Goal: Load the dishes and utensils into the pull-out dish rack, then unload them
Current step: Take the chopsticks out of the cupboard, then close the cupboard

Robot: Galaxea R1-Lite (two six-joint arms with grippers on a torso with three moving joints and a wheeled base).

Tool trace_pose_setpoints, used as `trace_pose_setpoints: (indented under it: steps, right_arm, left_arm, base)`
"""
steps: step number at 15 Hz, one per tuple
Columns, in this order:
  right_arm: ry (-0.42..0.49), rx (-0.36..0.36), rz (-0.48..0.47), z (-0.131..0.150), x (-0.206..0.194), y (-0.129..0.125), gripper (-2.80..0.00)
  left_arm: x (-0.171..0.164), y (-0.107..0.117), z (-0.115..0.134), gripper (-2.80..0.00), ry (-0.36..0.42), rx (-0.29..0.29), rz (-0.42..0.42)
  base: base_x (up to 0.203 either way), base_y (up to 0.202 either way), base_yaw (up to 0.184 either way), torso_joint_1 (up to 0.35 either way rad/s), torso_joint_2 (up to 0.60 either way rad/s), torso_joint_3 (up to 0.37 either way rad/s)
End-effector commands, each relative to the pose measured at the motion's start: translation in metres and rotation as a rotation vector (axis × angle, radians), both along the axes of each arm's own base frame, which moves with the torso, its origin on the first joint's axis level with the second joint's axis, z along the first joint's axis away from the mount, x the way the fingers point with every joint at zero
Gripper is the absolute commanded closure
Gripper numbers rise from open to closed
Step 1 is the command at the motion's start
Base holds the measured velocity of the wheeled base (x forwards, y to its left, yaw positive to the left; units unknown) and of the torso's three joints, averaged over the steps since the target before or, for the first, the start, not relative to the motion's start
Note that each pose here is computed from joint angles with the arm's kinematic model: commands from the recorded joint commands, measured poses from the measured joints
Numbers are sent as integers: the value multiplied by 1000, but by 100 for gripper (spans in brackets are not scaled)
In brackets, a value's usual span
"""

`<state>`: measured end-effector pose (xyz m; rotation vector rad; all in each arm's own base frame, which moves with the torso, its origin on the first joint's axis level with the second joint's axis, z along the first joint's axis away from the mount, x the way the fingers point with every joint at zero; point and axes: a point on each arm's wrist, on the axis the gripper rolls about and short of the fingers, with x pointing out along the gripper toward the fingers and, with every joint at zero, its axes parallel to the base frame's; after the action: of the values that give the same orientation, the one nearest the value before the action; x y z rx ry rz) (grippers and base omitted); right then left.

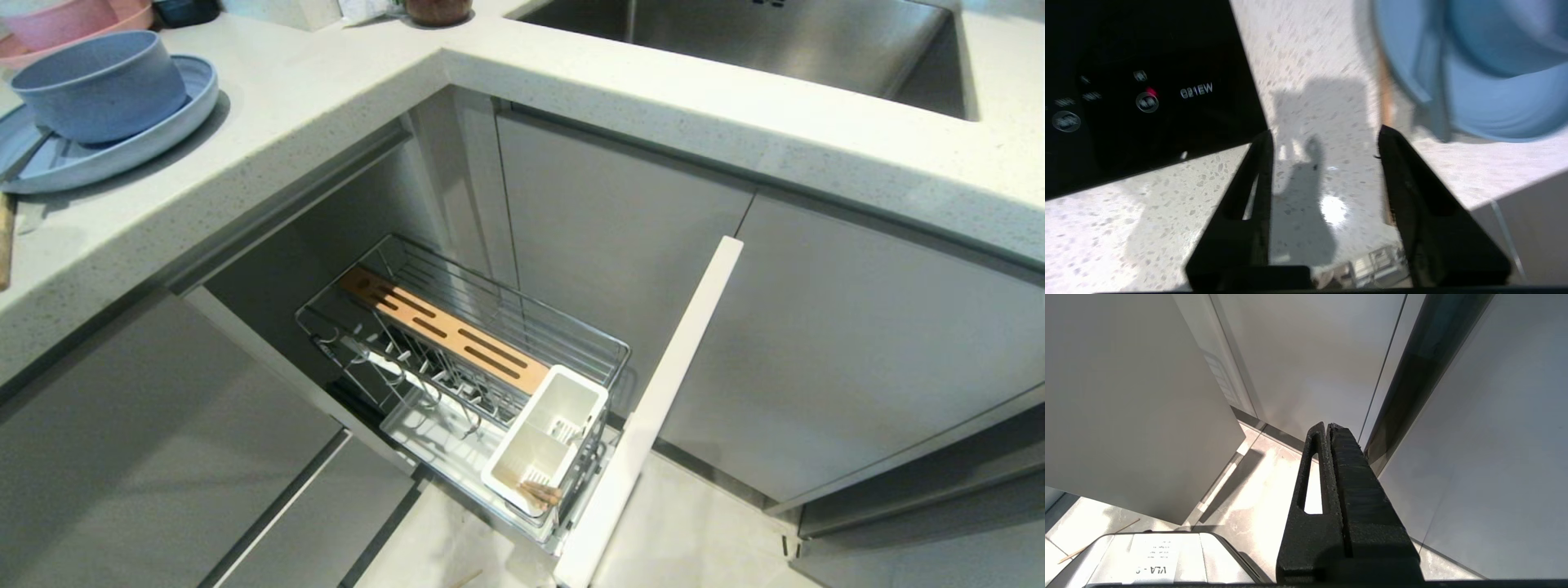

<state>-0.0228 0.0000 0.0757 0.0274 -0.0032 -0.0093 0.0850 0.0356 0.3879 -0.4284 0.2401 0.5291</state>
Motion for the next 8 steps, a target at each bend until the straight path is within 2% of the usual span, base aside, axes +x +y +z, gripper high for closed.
trace_pose_setpoints:
  steps: [1,3,5,7,8]
  right_arm:
    - [-3,0,0,0,0,0,0]
    - [-3,0,0,0,0,0,0]
    - [-3,0,0,0,0,0,0]
    - [-3,0,0,0,0,0,0]
    - [-2,0,0,0,0,0,0]
  left_arm:
    - [-32,-13,17,0,-118,45,-1]
    - [-44,-19,34,0,-227,80,-27]
    - [-48,-25,55,0,-409,112,-164]
    - [-48,-32,70,0,-548,67,-337]
    - [-43,-35,73,0,-586,8,-420]
  base:
    - [0,0,0,0,0,0]
    - [0,0,0,0,0,0]
    - [0,0,0,0,0,0]
    - [0,0,0,0,0,0]
    - [0,0,0,0,0,0]
